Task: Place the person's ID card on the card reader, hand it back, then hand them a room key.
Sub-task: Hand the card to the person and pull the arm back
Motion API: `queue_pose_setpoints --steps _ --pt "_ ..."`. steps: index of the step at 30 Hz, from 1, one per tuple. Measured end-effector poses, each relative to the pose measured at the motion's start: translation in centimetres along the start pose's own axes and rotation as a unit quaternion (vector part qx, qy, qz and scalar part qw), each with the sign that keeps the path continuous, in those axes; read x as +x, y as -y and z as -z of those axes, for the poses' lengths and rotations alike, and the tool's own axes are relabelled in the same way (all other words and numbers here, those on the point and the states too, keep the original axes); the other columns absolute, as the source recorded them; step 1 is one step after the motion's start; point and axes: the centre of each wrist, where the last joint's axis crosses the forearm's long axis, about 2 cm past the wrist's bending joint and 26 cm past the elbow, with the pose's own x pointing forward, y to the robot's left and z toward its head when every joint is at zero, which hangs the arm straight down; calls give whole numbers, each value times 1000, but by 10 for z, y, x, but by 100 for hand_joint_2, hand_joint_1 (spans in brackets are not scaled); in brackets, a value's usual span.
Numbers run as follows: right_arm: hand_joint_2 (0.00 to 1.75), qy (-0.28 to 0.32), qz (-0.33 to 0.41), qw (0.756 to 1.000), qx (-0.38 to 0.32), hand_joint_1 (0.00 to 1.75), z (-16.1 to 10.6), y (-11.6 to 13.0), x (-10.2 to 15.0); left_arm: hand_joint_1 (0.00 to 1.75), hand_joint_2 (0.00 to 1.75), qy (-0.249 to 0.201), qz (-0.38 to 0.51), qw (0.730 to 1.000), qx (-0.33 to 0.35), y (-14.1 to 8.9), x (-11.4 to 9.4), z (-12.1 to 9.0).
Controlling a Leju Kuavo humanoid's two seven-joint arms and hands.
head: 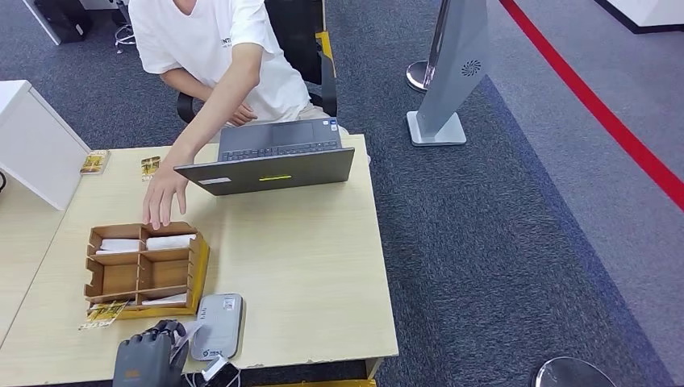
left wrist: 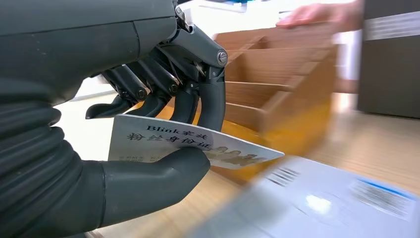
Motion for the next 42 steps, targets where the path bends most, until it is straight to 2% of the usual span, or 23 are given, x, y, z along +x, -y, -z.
queue_pose_setpoints --steps 4,11,19,24,28,34,39,42 --pt "175 0 -1 1000 2 0 0 0 0 175 175 0 11 1000 23 -14 -13 2" --pt "175 1 -7 1000 1 0 0 0 0 175 175 -10 28 996 85 -46 -43 17" --pt "175 -14 -26 1000 -7 0 0 1 1 175 175 -7 50 990 131 -66 -56 27" --pt "175 -23 -33 999 -12 0 0 1 1 175 175 5 59 985 159 -79 -59 42" --pt "175 -22 -39 999 -12 0 0 1 2 175 175 20 69 980 183 -93 -60 66" --pt "175 -15 -51 999 -9 0 0 2 6 175 175 50 101 966 233 -133 -61 127" --pt "175 -11 -57 998 -11 0 0 2 6 175 175 52 118 958 255 -149 -62 148" --pt "175 -8 -63 998 -9 0 0 2 7 175 175 48 135 953 267 -162 -63 173"
